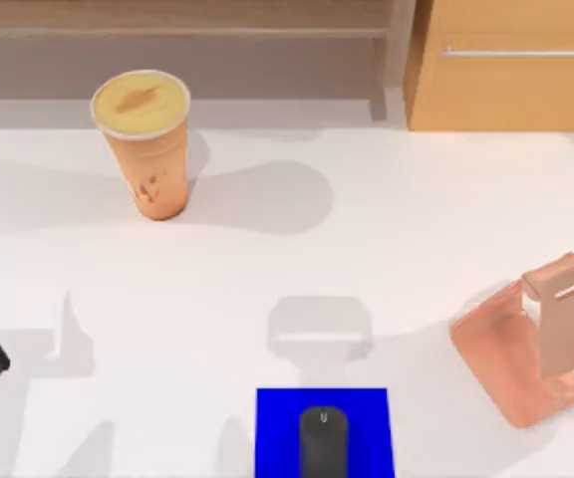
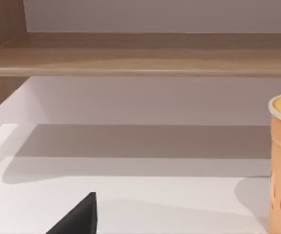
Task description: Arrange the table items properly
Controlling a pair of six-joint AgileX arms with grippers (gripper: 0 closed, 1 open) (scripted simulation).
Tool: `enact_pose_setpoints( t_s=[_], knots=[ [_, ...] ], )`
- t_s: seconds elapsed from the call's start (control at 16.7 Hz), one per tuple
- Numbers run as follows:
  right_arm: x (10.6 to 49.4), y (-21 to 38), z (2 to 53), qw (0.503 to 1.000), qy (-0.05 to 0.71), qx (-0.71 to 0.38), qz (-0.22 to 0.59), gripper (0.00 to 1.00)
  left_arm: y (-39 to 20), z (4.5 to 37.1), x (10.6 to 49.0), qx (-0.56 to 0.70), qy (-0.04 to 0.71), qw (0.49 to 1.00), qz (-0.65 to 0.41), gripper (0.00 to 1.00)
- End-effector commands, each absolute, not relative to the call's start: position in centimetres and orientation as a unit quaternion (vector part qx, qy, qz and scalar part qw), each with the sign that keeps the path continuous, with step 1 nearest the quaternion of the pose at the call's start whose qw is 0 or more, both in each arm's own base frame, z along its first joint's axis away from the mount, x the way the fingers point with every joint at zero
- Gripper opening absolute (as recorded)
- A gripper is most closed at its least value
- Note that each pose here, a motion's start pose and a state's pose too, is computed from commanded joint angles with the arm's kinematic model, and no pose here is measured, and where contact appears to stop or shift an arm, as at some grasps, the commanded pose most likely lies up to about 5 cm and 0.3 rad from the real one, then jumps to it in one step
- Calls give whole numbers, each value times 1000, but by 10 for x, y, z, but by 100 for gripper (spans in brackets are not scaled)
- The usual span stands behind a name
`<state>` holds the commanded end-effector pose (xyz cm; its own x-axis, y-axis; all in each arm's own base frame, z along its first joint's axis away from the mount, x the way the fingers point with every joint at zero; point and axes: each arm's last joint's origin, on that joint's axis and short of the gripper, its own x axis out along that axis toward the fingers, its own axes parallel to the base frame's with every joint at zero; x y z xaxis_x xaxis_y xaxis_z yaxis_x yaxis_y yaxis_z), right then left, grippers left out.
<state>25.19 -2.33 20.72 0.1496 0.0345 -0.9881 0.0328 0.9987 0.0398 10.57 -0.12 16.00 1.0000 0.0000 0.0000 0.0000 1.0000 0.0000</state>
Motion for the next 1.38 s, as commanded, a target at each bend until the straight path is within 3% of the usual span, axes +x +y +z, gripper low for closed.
enact_pose_setpoints(
  t_s=[0.36,0.78,1.38],
  knots=[
    [208,-27,175,706,691,111,-105,100,-1,160,106,0,0,1000,0,100],
    [210,-27,170,704,693,112,-107,100,-1,160,106,0,0,1000,0,100],
    [208,-28,114,704,693,113,-107,100,-1,160,106,0,0,1000,0,100]
  ],
)
